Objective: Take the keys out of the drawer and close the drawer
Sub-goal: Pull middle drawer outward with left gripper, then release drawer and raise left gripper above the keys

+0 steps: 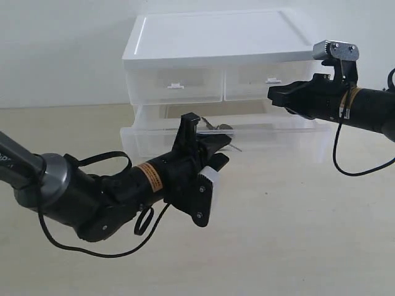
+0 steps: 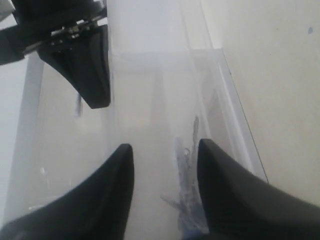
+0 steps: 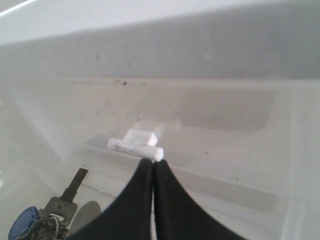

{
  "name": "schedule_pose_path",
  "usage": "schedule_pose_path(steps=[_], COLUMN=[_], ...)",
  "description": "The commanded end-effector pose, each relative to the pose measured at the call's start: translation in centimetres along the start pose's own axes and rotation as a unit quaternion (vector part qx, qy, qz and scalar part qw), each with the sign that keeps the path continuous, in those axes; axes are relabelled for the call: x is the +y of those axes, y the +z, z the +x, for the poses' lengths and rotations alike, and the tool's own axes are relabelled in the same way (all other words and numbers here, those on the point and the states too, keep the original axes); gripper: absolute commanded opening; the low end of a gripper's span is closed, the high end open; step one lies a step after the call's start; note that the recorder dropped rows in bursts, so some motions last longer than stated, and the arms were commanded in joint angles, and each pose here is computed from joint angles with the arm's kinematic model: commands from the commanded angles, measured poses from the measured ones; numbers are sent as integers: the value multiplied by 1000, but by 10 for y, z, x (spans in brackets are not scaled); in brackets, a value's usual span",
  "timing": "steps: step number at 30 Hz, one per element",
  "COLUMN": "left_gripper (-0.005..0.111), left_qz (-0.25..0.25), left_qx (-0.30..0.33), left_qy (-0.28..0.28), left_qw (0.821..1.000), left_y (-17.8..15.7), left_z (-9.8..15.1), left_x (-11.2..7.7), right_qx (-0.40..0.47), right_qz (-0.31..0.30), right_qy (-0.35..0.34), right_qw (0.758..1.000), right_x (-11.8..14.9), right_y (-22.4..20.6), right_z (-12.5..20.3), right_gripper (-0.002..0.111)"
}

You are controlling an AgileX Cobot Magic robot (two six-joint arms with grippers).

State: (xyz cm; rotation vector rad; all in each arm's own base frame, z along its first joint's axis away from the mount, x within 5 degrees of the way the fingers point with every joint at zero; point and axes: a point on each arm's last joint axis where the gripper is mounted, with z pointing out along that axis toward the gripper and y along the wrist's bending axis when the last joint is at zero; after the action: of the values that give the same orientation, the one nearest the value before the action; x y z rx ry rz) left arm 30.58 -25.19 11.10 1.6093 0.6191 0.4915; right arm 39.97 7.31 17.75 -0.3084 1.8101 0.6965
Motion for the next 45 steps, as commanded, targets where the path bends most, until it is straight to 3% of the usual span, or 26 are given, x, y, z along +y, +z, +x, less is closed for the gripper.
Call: schedule_pose_path(steps=[1,5,11,17,31,36,37,39,42,43,45], left_gripper=[38,35,5,4,4,4,4,4,4,4,4], left_qz=[-7,-8,-11,-7,6,-37,-61,-59,-88,-76,-51], left_qx=[-7,-4,24,16,-11,-12,-19,-31,-36,-29,-29], left_qy=[-17,-19,-34,-17,-3,-2,-22,-74,-199,-259,-311], left_qw=[1000,1000,999,1000,1000,999,998,995,975,962,949], left_y=[8,10,10,9,-2,-14,-19,-28,-38,-39,-42], left_z=[2,4,9,4,-37,-41,-44,-50,-57,-57,-58], left_x=[1,-1,-1,-2,-4,4,8,9,37,46,66], right_qx=[-40,-40,-40,-40,-38,-38,-38,-38,-38,-38,-38], right_qz=[49,49,49,49,50,50,50,50,50,50,50], right_qy=[45,45,45,45,44,44,44,43,42,42,42], right_qw=[997,997,997,997,997,997,997,997,997,997,997], right_x=[-15,-15,-15,-15,-15,-15,-15,-15,-15,-15,-15], right_y=[1,1,1,1,1,1,1,1,1,1,1], right_z=[-14,-14,-14,-14,-14,-14,-14,-14,-14,-14,-14], right_gripper=[0,0,0,0,0,0,0,0,0,0,0])
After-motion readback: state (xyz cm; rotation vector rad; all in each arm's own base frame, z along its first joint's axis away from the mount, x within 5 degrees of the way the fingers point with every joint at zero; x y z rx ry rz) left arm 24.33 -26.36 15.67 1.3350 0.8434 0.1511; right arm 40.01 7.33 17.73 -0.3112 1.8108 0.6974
